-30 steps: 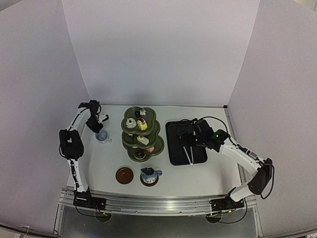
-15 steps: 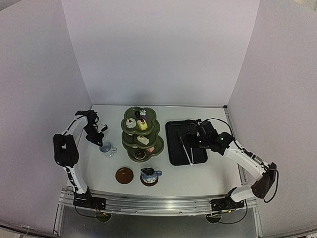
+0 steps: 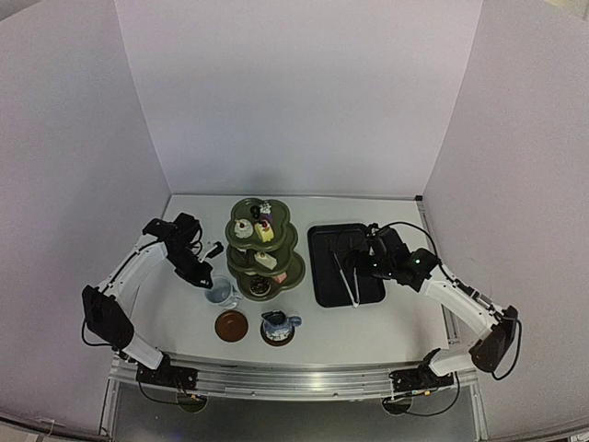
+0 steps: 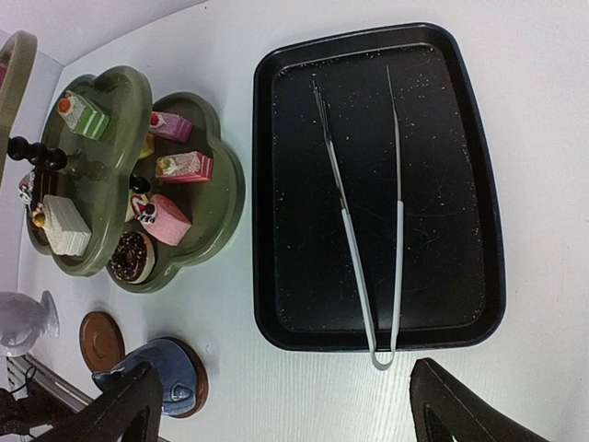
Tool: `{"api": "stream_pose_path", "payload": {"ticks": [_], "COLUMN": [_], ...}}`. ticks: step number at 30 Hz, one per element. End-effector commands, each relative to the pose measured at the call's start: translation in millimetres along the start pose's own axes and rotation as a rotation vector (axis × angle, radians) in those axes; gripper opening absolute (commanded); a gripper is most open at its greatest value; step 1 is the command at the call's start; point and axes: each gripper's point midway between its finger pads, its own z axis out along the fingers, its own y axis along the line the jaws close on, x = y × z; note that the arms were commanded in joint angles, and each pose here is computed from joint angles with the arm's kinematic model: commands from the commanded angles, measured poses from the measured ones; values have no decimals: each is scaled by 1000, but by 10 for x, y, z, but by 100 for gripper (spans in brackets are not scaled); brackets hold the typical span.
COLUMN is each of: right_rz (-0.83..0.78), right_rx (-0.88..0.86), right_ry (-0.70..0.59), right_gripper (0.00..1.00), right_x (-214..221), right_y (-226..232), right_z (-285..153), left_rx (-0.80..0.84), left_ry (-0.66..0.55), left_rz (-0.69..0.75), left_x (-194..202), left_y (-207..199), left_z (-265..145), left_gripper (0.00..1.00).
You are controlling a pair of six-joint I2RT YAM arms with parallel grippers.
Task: Serve the afternoon tea
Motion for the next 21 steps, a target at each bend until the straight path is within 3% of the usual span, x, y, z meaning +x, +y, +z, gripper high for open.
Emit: {"api": "stream_pose_path", "payload": {"ticks": [1,8,13,17,21], "right_rz": [25,41,-19,-77,-123], "right_rx": [-15,13,8,-13,-25], "right_ry": [-22,-36,-34,-27,-19], "right_gripper": [91,90,91,91,91], "right_x": [-16,-29,-103,-180,-218], "right_y": [22,-31,55,174,246], "right_z": [-67,-54,-3,44,86], "left_rx": [97,97,65,12,22], "left_ry": [-8,11,195,141,177], "left_rz": [-119,-176,-361,-280,-310], "left_x": [32,50,370,127,247], "left_y": [-216,-437,-237,-157,-194], "left_z": [-175,-83,418,357,420], "left_gripper": [0,0,0,0,0]}}
